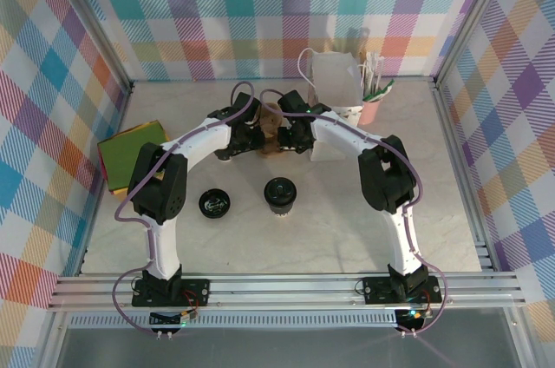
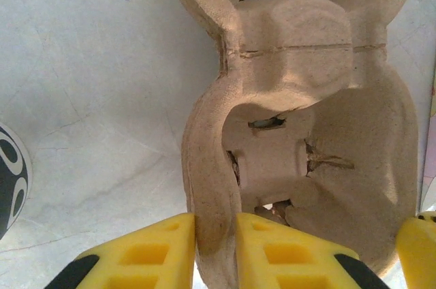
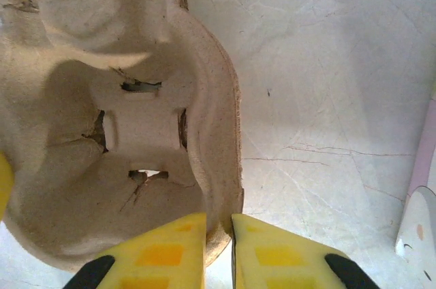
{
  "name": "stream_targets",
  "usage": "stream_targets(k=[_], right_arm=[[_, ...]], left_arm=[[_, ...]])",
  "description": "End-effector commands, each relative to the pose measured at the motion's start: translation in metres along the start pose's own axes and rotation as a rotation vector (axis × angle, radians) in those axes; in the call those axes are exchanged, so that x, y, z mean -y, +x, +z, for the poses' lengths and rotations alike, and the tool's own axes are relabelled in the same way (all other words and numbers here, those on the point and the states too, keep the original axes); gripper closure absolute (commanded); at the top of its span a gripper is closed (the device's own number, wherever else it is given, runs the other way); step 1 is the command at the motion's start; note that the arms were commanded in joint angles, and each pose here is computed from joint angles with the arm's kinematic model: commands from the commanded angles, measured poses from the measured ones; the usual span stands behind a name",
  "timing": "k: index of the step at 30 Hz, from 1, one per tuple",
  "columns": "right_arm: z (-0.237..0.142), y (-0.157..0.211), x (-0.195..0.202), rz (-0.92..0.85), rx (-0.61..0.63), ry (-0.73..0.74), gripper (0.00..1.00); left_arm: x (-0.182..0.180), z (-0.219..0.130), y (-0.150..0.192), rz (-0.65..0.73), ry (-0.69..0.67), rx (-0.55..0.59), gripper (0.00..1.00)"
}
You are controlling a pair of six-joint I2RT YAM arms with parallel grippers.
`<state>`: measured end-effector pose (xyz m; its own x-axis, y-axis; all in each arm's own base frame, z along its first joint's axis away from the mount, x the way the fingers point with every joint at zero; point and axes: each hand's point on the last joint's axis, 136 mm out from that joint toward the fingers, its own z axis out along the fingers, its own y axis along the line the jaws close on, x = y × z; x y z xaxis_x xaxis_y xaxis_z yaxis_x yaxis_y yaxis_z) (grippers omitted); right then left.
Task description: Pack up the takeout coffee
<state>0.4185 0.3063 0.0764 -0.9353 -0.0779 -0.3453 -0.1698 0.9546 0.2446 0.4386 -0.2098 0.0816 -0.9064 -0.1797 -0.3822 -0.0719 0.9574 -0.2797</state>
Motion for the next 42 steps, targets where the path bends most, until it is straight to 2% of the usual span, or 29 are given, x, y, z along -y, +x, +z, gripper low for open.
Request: stream_targets(k=[1,12,18,32,42], right_arm=[[-0.033,-0.017,-0.011,-0.001,0.061,-0.038,0.85],[-0.046,-0.022,-0.016,0.002,0.085,-0.058,0.89],[-0.037,-0.021,-0.008,-0.001,0.076,-0.022,0.76],[-0.005,-0.008,0.002,0.004,0.008,0.015,0.71],[0.003,-0.005,0.005,0.0,-0.003,0.029,0.69]], left_arm=[[0.0,-0.018,-0.015,-0.019,0.003,0.049,0.78],[0.001,-0.023,-0.017,-0.021,0.007,0.059,0.78],[-0.002,-0.018,-0.013,-0.031,-0.003,0.042,0.73],[-0.007,-0.001,-0.004,-0.031,-0.025,-0.004,0.77],[-0.011,0.006,0.0,-0.028,-0.047,-0.023,0.77]])
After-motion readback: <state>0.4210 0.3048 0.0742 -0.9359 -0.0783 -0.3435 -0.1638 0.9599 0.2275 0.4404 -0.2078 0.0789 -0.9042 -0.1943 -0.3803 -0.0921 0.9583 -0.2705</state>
